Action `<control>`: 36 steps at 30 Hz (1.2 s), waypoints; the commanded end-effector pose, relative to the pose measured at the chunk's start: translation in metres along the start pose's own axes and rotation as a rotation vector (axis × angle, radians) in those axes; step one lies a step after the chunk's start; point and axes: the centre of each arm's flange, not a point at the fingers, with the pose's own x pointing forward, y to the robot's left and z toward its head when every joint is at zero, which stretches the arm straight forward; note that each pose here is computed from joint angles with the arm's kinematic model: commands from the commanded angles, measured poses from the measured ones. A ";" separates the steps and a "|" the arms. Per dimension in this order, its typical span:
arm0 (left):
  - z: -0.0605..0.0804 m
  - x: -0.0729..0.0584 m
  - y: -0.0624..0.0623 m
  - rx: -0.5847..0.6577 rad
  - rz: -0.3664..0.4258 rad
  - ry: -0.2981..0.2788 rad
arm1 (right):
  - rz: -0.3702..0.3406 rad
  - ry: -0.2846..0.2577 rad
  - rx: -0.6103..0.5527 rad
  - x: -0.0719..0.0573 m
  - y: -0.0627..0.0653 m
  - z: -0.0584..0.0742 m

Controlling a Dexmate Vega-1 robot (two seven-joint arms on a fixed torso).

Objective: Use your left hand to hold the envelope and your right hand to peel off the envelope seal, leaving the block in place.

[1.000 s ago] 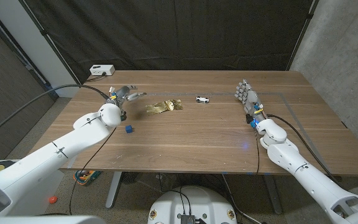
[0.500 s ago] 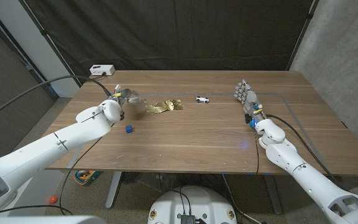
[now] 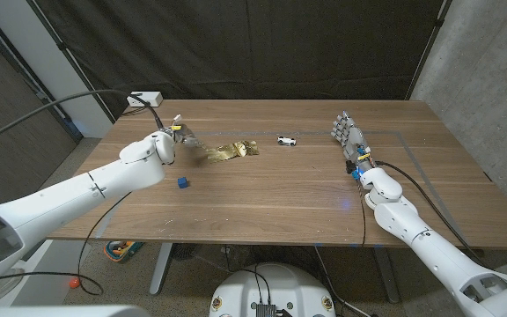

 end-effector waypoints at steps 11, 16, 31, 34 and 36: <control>0.061 0.017 0.046 0.383 -0.044 -0.043 | -0.018 -0.033 0.016 -0.005 -0.003 -0.001; 0.066 0.015 0.048 0.434 -0.042 -0.028 | -0.025 -0.039 0.019 -0.007 -0.004 -0.001; 0.075 0.009 0.031 0.574 0.031 0.048 | -0.032 -0.048 0.024 -0.008 -0.005 -0.002; 0.075 0.011 0.026 0.567 0.010 0.033 | -0.033 -0.048 0.024 -0.009 -0.005 -0.002; 0.077 0.011 0.023 0.585 0.006 0.031 | -0.033 -0.049 0.022 -0.009 -0.005 -0.002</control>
